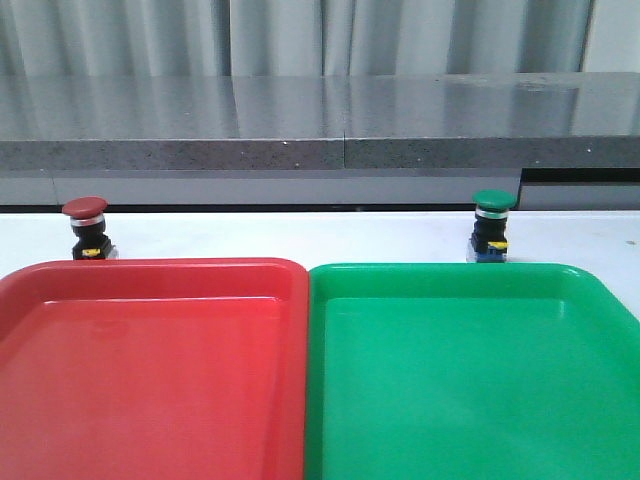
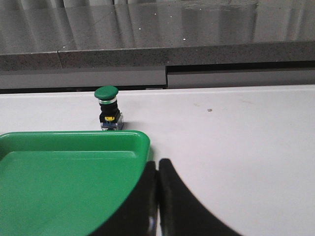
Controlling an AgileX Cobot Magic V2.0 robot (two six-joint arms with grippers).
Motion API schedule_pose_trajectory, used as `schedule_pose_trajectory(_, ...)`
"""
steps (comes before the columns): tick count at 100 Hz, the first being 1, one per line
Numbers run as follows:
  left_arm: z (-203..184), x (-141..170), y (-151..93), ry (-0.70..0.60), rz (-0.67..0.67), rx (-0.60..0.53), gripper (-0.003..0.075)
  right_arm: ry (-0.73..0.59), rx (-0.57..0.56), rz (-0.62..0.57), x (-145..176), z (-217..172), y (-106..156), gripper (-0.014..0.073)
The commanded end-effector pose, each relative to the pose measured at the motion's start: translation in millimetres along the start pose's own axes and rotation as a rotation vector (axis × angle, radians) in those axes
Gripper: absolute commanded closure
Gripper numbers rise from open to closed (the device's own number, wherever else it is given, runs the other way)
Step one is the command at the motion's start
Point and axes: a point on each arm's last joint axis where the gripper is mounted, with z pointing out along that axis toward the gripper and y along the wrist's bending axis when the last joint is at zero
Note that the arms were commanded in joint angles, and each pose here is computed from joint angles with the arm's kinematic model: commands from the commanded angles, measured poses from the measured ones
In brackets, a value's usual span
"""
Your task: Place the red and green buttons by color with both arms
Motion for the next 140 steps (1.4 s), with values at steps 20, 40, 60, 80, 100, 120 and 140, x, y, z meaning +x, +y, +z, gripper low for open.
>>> schedule_pose_trajectory(20,-5.3,-13.1,-3.1,-0.069,-0.008,0.014,0.0739,-0.109,0.003,-0.007,-12.3,-3.1,0.2,0.0662)
schedule_pose_trajectory(40,-5.2,-12.0,-3.1,-0.058,-0.008,0.013,0.0674,-0.109,0.003,-0.007,-12.3,-3.1,0.2,0.0662)
schedule_pose_trajectory(60,-5.2,-11.7,-3.1,-0.054,-0.008,0.013,0.0335,-0.109,0.003,-0.007,-12.3,-3.1,0.2,0.0662)
schedule_pose_trajectory(80,-5.2,-11.9,-3.1,-0.056,-0.008,0.013,0.0194,-0.109,0.003,-0.007,-12.3,-3.1,0.2,0.0662)
schedule_pose_trajectory(100,-5.8,-11.9,-4.0,-0.052,-0.016,0.022,0.0194,-0.109,0.003,-0.007,-12.3,-3.1,0.2,0.0662)
schedule_pose_trajectory(120,-3.9,-23.0,-9.0,-0.015,-0.043,0.05,0.0194,-0.109,0.003,-0.007,-12.3,-3.1,0.2,0.0662)
schedule_pose_trajectory(140,15.3,-48.8,-11.3,0.058,-0.051,0.037,0.0205,-0.109,0.003,-0.007,-12.3,-3.1,0.2,0.0662)
